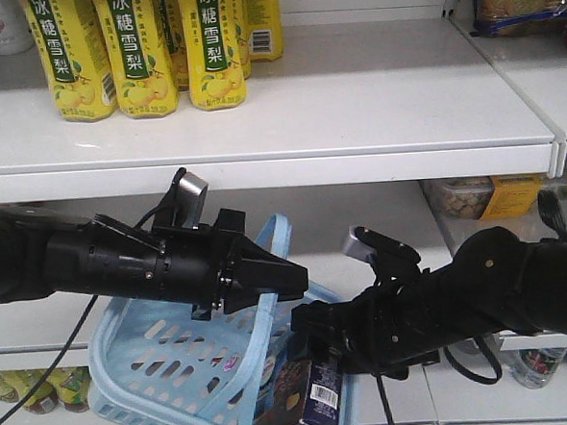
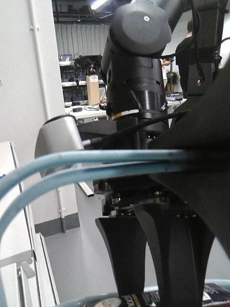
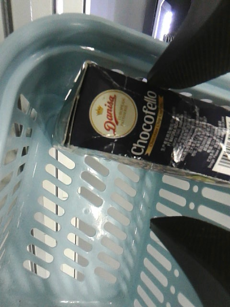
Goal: Left arm holds basket, right arm returns cookies
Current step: 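Close the right gripper on the top of the Chocofello box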
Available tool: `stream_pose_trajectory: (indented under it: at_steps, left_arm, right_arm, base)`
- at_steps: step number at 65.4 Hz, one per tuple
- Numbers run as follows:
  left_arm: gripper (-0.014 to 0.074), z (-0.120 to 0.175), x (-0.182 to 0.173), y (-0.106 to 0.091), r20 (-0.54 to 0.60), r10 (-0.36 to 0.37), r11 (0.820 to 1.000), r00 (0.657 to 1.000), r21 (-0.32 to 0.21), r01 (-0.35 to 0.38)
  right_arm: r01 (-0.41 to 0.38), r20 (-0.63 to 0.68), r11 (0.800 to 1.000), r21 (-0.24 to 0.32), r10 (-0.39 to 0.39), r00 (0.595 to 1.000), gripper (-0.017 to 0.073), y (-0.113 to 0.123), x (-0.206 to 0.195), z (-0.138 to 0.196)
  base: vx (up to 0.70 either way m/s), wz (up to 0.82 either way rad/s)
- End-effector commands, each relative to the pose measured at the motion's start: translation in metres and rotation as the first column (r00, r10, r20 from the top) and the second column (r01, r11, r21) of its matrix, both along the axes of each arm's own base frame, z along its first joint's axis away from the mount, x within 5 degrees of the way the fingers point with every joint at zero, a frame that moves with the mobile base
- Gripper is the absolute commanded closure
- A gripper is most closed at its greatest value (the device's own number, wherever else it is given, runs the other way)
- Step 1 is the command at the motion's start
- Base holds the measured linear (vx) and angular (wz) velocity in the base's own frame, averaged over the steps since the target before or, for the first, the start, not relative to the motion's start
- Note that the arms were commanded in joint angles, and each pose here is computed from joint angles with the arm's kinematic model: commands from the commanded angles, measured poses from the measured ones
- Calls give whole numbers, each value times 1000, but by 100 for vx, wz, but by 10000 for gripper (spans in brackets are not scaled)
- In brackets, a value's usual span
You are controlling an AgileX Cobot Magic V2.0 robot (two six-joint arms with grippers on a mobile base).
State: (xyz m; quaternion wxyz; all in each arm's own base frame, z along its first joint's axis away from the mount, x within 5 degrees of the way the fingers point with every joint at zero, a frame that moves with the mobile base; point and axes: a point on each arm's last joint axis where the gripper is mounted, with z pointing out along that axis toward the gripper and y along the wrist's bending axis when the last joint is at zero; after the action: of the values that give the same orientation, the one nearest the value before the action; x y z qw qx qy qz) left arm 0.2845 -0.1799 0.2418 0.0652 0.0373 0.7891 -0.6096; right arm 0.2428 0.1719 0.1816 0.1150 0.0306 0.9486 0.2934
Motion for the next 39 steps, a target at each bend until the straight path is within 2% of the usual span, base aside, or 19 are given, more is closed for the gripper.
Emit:
stream_pose_trajectory:
  at_steps: [1, 21, 39]
  left_arm:
    - [596, 39, 10, 2, 67, 124, 979, 990, -172, -111]
    - [596, 39, 10, 2, 67, 124, 979, 990, -172, -111]
    - [596, 39, 10, 2, 67, 124, 979, 990, -171, -111]
  right_arm:
    - [5, 28, 999, 54, -6, 1000, 42, 5, 5, 11]
    - [-6, -18, 999, 53, 7, 1000, 42, 8, 7, -2]
    - [-7, -28, 994, 113, 11, 1000, 42, 13, 7, -2]
  base:
    - [0, 0]
    - [0, 0]
    - [0, 0]
